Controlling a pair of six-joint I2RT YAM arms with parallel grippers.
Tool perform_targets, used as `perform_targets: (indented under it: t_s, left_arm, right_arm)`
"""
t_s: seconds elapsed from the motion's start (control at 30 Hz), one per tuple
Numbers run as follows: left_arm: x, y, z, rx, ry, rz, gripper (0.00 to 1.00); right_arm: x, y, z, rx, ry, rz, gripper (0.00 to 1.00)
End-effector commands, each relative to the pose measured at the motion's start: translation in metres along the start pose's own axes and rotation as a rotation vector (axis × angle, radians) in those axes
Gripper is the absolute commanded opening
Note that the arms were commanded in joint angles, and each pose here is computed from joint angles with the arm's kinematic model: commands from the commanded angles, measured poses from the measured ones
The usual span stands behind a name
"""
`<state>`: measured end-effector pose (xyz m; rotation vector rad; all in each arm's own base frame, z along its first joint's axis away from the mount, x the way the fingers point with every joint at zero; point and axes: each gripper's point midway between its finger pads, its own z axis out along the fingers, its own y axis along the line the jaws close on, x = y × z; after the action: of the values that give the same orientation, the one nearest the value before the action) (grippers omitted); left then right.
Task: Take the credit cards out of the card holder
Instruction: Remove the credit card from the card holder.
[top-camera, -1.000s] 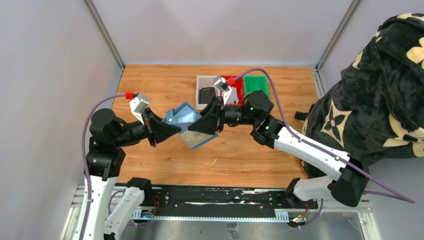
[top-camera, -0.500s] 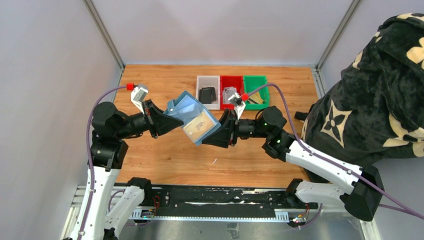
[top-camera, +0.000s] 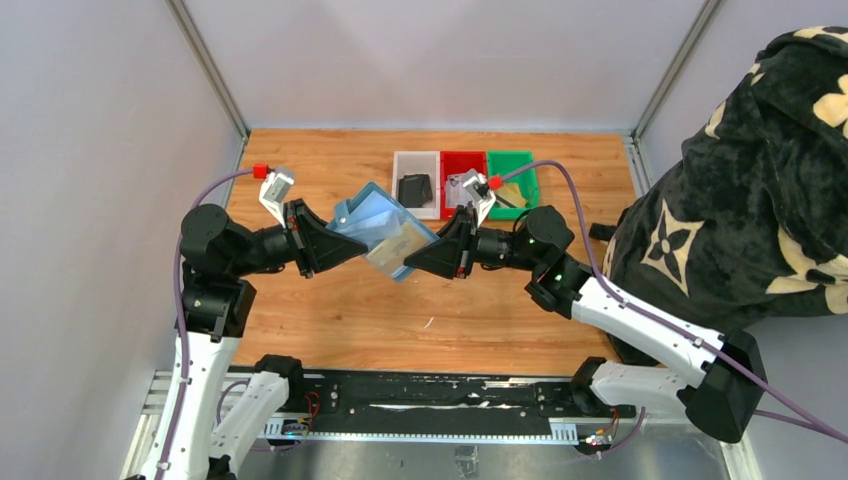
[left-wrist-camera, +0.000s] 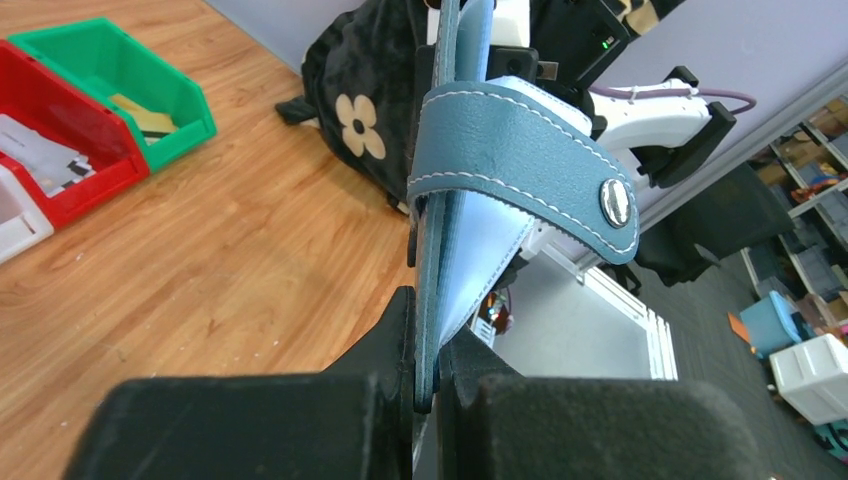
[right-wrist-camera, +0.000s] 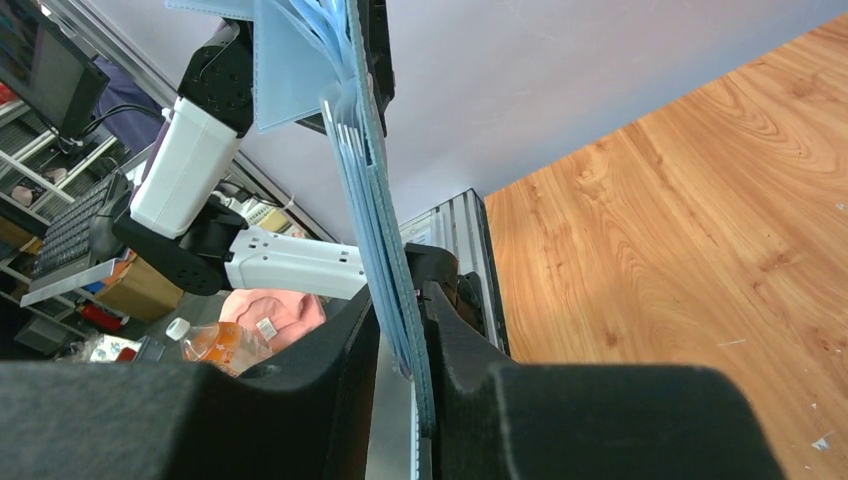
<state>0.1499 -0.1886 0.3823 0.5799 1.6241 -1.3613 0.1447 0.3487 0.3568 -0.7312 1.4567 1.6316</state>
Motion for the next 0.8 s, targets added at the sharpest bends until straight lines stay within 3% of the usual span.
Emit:
perform_targets:
  t_s: [0.0,0.3,0.43,0.47,0.53,0.57,0.6,0.77]
  left_arm:
    - [-0.001,-0.015,-0.001,0.065,0.019,0.005,0.0]
    - [0.008,-0.015,-0.002,0.091,0.053,-0.016,0.0]
    - [0.009,-0.014,-0.002,0.086,0.06,-0.01,0.0]
    - [0.009,-0.012,-0.002,0.079,0.06,-0.011,0.06]
    - [0.009,-0.009,-0.001,0.067,0.062,-0.021,0.46]
    - [0.01,-0.007,-0.001,0.062,0.064,-0.028,0.59]
    - [0.011,-0.005,-0.001,0.051,0.064,-0.033,0.66]
    - [0.017,-0.001,0.0,0.058,0.051,-0.041,0.71]
  right_arm:
    - [-0.022,0.0,0.004,0.013,-0.059,-0.039,0.24]
    - [-0.04,0.015,0.016,-0.068,-0.083,-0.061,0.28]
    - [-0.041,0.019,0.017,-0.094,-0.086,-0.053,0.17]
    - [-0.04,0.019,0.016,-0.094,-0.084,-0.046,0.13]
    - [-0.038,0.017,0.016,-0.083,-0.081,-0.036,0.05]
    - [-0.037,0.015,0.016,-0.075,-0.082,-0.032,0.02]
    - [-0.036,0.014,0.015,-0.069,-0.079,-0.024,0.0]
    - [-0.037,0.016,0.019,-0.077,-0.072,-0.004,0.0]
